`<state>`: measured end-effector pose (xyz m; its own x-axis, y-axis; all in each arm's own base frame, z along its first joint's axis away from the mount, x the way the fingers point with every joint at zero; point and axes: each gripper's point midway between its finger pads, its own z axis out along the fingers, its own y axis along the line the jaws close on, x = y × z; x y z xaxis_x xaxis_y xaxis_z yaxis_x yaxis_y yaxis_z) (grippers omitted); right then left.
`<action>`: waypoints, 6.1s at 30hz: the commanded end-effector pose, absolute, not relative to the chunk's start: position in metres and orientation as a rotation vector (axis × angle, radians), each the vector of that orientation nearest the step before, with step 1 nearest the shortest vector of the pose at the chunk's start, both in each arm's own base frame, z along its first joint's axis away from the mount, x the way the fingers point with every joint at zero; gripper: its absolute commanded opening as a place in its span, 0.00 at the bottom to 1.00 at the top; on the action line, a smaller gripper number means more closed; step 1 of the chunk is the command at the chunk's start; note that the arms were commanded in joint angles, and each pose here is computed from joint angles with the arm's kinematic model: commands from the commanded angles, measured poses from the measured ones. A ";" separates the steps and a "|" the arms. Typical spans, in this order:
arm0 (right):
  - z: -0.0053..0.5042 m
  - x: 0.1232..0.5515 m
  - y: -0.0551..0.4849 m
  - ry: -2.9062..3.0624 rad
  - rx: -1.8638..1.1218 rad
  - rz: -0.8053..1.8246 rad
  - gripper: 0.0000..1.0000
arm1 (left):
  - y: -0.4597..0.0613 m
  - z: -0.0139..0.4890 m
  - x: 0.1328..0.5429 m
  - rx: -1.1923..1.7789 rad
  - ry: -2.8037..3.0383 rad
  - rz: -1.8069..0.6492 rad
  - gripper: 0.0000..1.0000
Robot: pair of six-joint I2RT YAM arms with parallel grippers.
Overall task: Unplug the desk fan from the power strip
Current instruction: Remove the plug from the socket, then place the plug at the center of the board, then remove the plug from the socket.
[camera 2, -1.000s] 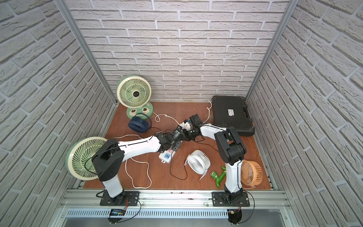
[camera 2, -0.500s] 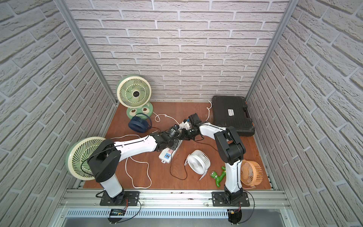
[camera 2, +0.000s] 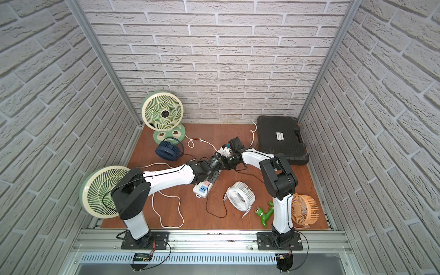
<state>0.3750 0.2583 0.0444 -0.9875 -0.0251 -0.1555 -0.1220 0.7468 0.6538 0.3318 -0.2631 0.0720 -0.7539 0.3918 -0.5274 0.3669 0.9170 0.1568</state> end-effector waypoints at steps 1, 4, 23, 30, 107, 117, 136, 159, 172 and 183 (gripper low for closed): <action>0.001 0.360 0.239 2.952 -0.063 0.873 0.04 | -0.263 0.087 0.339 0.572 2.464 0.098 0.00; 0.002 0.360 0.240 2.946 -0.066 0.880 0.04 | -0.266 0.077 0.336 0.513 2.530 -0.126 0.00; 0.003 0.360 0.241 2.943 -0.070 0.882 0.04 | -0.265 0.086 0.337 0.521 2.596 -0.106 0.00; 0.002 0.360 0.242 2.942 -0.075 0.882 0.04 | -0.267 0.098 0.337 0.583 2.571 -0.021 0.00; 0.011 0.359 0.242 2.914 -0.087 0.891 0.04 | -0.091 0.078 0.427 0.052 2.632 0.066 0.44; 0.012 0.360 0.242 2.907 -0.085 0.895 0.04 | -0.096 0.103 0.422 0.064 2.587 0.041 0.48; 0.016 0.363 0.241 2.885 -0.078 0.900 0.04 | -0.177 0.161 0.402 0.285 2.433 -0.258 0.52; 0.012 0.362 0.240 2.890 -0.066 0.903 0.04 | -0.244 0.105 0.365 0.451 2.444 -0.260 0.54; 0.012 0.362 0.240 2.891 -0.067 0.901 0.04 | -0.254 0.094 0.369 0.434 2.446 -0.285 0.53; 0.011 0.362 0.239 2.892 -0.066 0.899 0.04 | -0.263 0.081 0.381 0.428 2.461 -0.264 0.41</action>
<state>0.3762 0.2586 0.0445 -0.9825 -0.0229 -0.1850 -0.1405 0.7432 0.6541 0.3690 -0.2580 0.0716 -0.7781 0.2611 -0.5714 0.3755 0.9225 -0.0898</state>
